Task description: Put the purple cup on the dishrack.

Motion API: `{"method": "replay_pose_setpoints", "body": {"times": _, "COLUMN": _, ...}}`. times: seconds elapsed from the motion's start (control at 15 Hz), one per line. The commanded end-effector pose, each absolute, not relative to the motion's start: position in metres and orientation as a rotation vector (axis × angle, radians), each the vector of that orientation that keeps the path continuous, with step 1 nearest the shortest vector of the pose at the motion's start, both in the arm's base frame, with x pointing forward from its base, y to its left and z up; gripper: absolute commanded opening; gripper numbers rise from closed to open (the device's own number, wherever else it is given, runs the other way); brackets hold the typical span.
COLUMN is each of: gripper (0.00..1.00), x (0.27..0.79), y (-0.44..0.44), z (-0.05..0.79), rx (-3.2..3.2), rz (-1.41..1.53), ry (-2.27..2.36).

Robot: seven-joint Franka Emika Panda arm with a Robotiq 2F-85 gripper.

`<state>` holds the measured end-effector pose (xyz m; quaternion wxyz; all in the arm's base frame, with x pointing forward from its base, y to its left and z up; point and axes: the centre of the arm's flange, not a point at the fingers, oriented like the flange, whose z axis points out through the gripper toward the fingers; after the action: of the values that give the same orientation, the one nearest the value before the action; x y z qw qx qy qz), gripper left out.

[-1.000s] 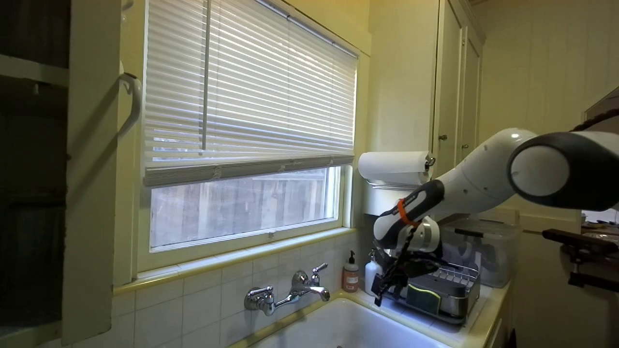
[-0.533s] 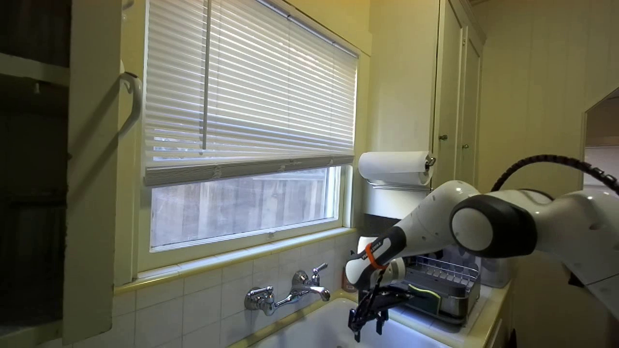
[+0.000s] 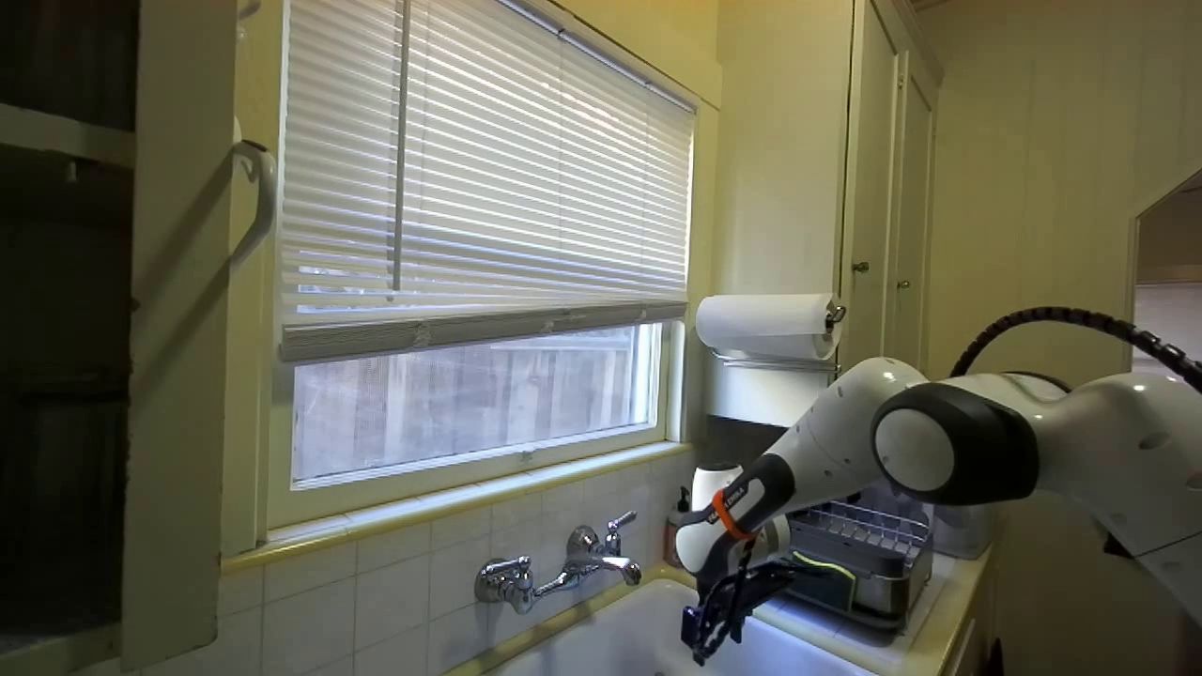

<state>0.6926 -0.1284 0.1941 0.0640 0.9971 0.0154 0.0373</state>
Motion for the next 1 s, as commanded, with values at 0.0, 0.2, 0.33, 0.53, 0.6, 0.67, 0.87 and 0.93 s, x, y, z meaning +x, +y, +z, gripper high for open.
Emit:
{"method": "replay_pose_setpoints", "body": {"times": 0.0, "gripper": 1.00, "x": 0.641, "y": -0.130, "z": 0.168, "rx": 2.965, "rz": 0.190, "ry": 0.338}}
{"method": "replay_pose_setpoints", "body": {"times": 0.2, "gripper": 1.00, "x": 0.624, "y": -0.133, "z": 0.139, "rx": 2.957, "rz": 0.303, "ry": 0.515}}
{"method": "replay_pose_setpoints", "body": {"times": 0.33, "gripper": 1.00, "x": 0.624, "y": -0.139, "z": 0.126, "rx": 2.985, "rz": 0.360, "ry": 0.568}}
{"method": "replay_pose_setpoints", "body": {"times": 0.53, "gripper": 1.00, "x": 0.621, "y": -0.147, "z": 0.127, "rx": 3.045, "rz": 0.420, "ry": 0.495}}
{"method": "replay_pose_setpoints", "body": {"times": 0.6, "gripper": 1.00, "x": 0.628, "y": -0.137, "z": 0.127, "rx": 3.008, "rz": 0.380, "ry": 0.514}}
{"method": "replay_pose_setpoints", "body": {"times": 0.67, "gripper": 1.00, "x": 0.627, "y": -0.141, "z": 0.128, "rx": 3.020, "rz": 0.392, "ry": 0.499}}
{"method": "replay_pose_setpoints", "body": {"times": 0.87, "gripper": 1.00, "x": 0.629, "y": -0.149, "z": 0.129, "rx": 3.060, "rz": 0.419, "ry": 0.492}}
{"method": "replay_pose_setpoints", "body": {"times": 0.93, "gripper": 1.00, "x": 0.631, "y": -0.151, "z": 0.131, "rx": 3.062, "rz": 0.413, "ry": 0.479}}
